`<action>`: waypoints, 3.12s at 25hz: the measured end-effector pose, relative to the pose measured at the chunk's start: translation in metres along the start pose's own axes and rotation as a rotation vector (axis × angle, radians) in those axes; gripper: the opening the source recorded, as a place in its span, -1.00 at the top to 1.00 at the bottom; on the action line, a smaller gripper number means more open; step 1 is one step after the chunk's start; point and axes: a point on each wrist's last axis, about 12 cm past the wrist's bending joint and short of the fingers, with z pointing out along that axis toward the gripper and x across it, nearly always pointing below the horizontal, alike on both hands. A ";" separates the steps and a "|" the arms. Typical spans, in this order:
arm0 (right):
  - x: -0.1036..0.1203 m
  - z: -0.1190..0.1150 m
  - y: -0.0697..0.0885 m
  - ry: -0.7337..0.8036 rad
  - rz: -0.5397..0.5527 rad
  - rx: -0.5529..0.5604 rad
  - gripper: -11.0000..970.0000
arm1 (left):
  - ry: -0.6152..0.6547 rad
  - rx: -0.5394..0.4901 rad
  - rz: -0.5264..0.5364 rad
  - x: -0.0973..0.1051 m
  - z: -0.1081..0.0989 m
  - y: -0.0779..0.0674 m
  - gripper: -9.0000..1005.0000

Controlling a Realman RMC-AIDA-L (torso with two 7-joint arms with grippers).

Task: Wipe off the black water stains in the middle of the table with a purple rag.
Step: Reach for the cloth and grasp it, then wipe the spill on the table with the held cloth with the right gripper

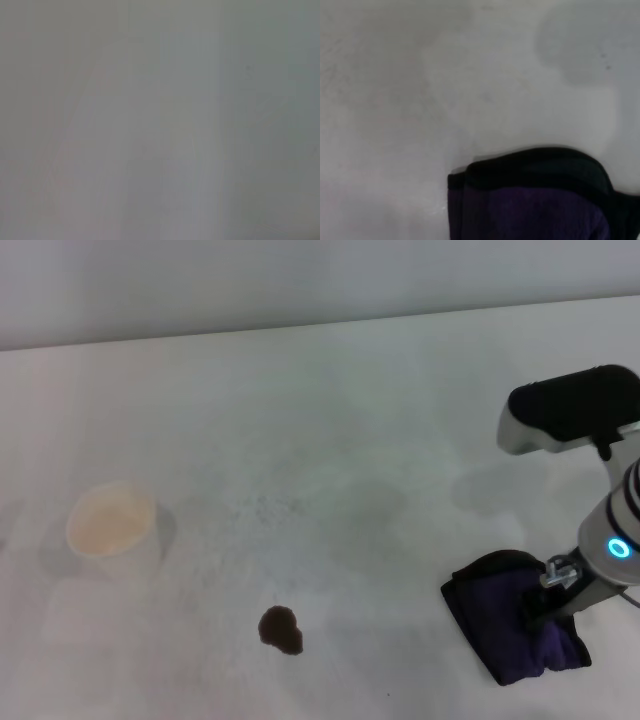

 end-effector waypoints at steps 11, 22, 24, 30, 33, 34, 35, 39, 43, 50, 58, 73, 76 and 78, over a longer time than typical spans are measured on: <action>-0.004 -0.015 0.037 -0.093 -0.148 -0.050 0.67 | -0.006 0.007 0.002 -0.001 0.004 0.000 -0.78; -0.035 0.011 0.116 -0.140 -0.469 -0.130 0.74 | -0.002 0.007 0.002 -0.001 0.006 -0.001 -0.78; -0.039 0.012 0.136 -0.149 -0.539 -0.153 0.74 | -0.004 0.009 0.003 -0.001 0.007 -0.001 -0.78; -0.035 0.012 0.174 -0.145 -0.673 -0.240 0.76 | -0.006 0.010 0.002 -0.002 0.007 -0.001 -0.78; -0.032 0.016 0.183 -0.120 -0.711 -0.273 0.76 | -0.005 0.010 0.002 -0.002 0.007 -0.001 -0.78; -0.033 0.016 0.184 -0.120 -0.715 -0.273 0.76 | -0.005 0.010 0.002 -0.001 0.007 -0.001 -0.78; -0.034 0.016 0.184 -0.124 -0.716 -0.269 0.76 | -0.004 0.010 0.002 -0.001 0.007 -0.001 -0.78; -0.049 0.010 0.172 -0.172 -0.692 -0.196 0.76 | 0.001 0.008 0.000 0.000 0.006 -0.002 -0.78; -0.066 -0.001 0.147 -0.214 -0.624 -0.093 0.76 | 0.001 0.008 -0.001 0.000 0.006 -0.002 -0.78; -0.077 -0.010 0.094 -0.237 -0.490 0.073 0.76 | -0.004 0.004 0.001 -0.001 0.007 -0.001 -0.78; -0.060 -0.003 0.133 -0.189 -0.614 -0.119 0.76 | -0.016 0.015 0.003 -0.004 0.014 -0.002 -0.78; -0.027 0.016 0.191 -0.012 -0.874 -0.416 0.76 | -0.002 0.031 0.003 -0.003 0.021 -0.004 -0.78; -0.024 0.014 0.192 -0.009 -0.895 -0.447 0.76 | 0.005 0.030 0.002 -0.002 0.020 -0.005 -0.78; -0.028 0.013 0.194 -0.030 -0.898 -0.446 0.76 | 0.010 0.025 0.000 -0.001 0.018 -0.005 -0.78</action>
